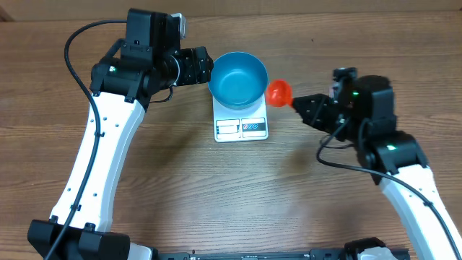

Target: Scoop item into bowl and weigh 150g on scale

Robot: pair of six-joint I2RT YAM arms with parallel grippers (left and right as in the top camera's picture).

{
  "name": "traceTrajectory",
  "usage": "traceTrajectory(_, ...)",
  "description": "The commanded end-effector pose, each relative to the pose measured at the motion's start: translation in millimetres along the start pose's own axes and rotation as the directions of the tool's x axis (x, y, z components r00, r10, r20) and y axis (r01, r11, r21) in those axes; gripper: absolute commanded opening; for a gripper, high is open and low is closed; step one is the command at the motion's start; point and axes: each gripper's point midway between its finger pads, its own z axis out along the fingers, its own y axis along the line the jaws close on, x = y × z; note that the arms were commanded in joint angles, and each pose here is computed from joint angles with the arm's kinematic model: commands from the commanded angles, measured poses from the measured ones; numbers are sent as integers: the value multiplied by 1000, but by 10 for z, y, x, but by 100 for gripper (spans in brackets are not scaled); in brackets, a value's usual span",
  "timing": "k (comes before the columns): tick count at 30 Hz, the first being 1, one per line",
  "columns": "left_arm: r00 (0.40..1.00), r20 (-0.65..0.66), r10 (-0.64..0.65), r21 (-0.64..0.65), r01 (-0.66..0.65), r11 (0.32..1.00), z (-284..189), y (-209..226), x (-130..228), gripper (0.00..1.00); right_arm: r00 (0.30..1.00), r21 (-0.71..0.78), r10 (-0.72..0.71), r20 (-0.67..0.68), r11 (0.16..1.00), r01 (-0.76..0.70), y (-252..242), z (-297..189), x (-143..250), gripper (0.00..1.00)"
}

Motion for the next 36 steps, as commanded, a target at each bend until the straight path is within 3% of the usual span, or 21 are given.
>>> traceTrajectory(1, 998, 32, 44, 15, -45, 999, -127, -61, -87, 82, 995, 6, -58, 78, 998, 58, 23, -231, -188, 4)
traceTrajectory(6, 999, 30, 44, 14, -44, 999, -127, -59, -80, 87, 993, 62, -31, 112, 998, 24, -156, -427, -293, 4)
traceTrajectory(8, 999, 18, 40, 11, -40, 999, -126, -50, -52, 97, 993, 83, -21, 118, 996, 11, -204, -507, -339, 4)
traceTrajectory(12, 999, -1, 37, 26, -37, 999, -126, -71, -7, 99, 990, 116, -42, 136, 993, 27, -215, -719, -460, 4)
traceTrajectory(13, 999, -10, 37, 42, -37, 998, -119, -101, 11, 95, 989, 118, -49, 140, 992, 33, -202, -770, -488, 4)
traceTrajectory(18, 995, -84, 61, 79, -55, 995, -29, -271, 219, 58, 980, 156, -79, 181, 987, 51, -213, -1016, -645, 4)
traceTrajectory(23, 975, -183, 123, 109, -104, 989, 183, -542, 575, 5, 979, 185, -51, 199, 983, 13, -345, -1087, -693, 4)
traceTrajectory(26, 965, -246, 92, 51, -82, 995, 358, -593, 817, 4, 980, 191, -41, 197, 982, 3, -383, -1084, -696, 4)
traceTrajectory(30, 948, -317, -18, -130, -24, 991, 582, -475, 1179, 4, 983, 197, -28, 182, 980, -9, -421, -1050, -683, 4)
traceTrajectory(36, 939, -345, -18, -150, -36, 988, 930, -533, 1537, 4, 985, 201, -17, 170, 979, -18, -458, -1013, -680, 4)
